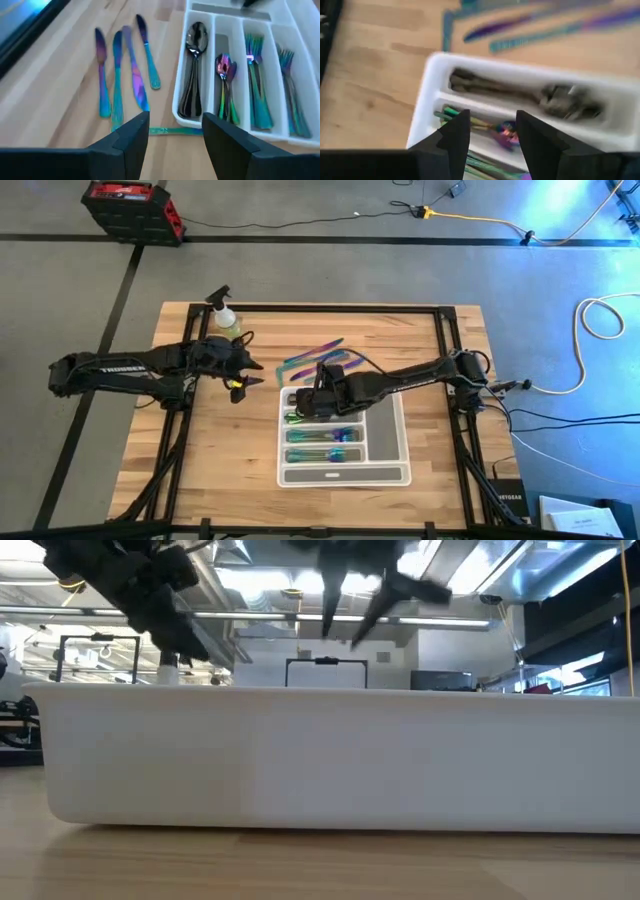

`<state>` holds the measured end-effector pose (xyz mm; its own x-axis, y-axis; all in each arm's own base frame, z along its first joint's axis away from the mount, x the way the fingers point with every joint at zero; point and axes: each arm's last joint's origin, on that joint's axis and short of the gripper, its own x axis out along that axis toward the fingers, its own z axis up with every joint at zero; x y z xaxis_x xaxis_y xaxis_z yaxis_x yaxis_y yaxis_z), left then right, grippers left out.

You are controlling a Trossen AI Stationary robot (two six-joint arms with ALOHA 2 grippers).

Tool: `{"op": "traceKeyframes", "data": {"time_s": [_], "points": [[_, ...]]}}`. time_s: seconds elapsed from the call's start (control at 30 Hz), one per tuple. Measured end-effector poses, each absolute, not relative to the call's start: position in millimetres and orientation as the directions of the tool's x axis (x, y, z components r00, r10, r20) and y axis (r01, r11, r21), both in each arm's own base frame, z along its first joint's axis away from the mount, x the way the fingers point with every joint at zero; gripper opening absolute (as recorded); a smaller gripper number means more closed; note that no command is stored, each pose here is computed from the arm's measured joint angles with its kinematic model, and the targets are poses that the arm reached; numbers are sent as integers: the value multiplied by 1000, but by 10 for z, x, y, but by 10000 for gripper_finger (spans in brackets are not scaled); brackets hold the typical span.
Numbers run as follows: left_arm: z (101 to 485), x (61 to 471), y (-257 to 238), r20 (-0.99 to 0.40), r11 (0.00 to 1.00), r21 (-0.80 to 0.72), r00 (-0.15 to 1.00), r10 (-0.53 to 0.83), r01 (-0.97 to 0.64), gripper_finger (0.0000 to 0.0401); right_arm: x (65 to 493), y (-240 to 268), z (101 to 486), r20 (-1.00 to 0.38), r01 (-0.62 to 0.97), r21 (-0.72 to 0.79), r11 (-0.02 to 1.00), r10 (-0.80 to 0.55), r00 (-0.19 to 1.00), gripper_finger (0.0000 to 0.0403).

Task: Sort silverware
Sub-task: Adjust the purple knife

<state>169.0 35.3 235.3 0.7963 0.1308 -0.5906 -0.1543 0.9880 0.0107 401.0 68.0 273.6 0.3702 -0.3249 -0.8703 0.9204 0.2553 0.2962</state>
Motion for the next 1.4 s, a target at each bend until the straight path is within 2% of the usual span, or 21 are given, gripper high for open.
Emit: {"op": "traceKeyframes", "data": {"time_s": [0.1,0.2,0.33,0.47,0.6,0.73,0.93,1.23,1.4], "points": [[2238,1798,358,-642,998,62,765,58,-24,170,3955,627,3084,-853,894,202,400,-377,361,144],[2076,1924,381,-705,1000,12,709,-8,24,170,3842,568,3385,-863,838,71,540,-389,324,138],[1924,2085,451,-778,1000,-8,628,-5,-2,170,3653,512,3709,-875,777,-44,629,-400,274,125],[1879,2205,495,-799,981,113,601,-6,159,170,3602,513,3913,-852,683,-28,730,-375,366,123],[1876,2287,543,-795,865,324,606,28,384,170,3485,503,4030,-862,645,-15,764,-337,378,122],[1798,2345,647,-798,761,444,595,96,472,170,3405,502,4110,-872,597,9,802,-286,398,122],[1604,2411,819,-836,727,464,522,171,506,170,3305,498,4207,-875,564,50,824,-236,422,122],[1439,2511,899,-874,675,418,471,118,607,170,3247,496,4263,-874,571,91,816,-209,438,122],[1404,2547,979,-878,696,389,472,81,604,170,3248,496,4262,-875,576,94,812,-209,437,122]]}}
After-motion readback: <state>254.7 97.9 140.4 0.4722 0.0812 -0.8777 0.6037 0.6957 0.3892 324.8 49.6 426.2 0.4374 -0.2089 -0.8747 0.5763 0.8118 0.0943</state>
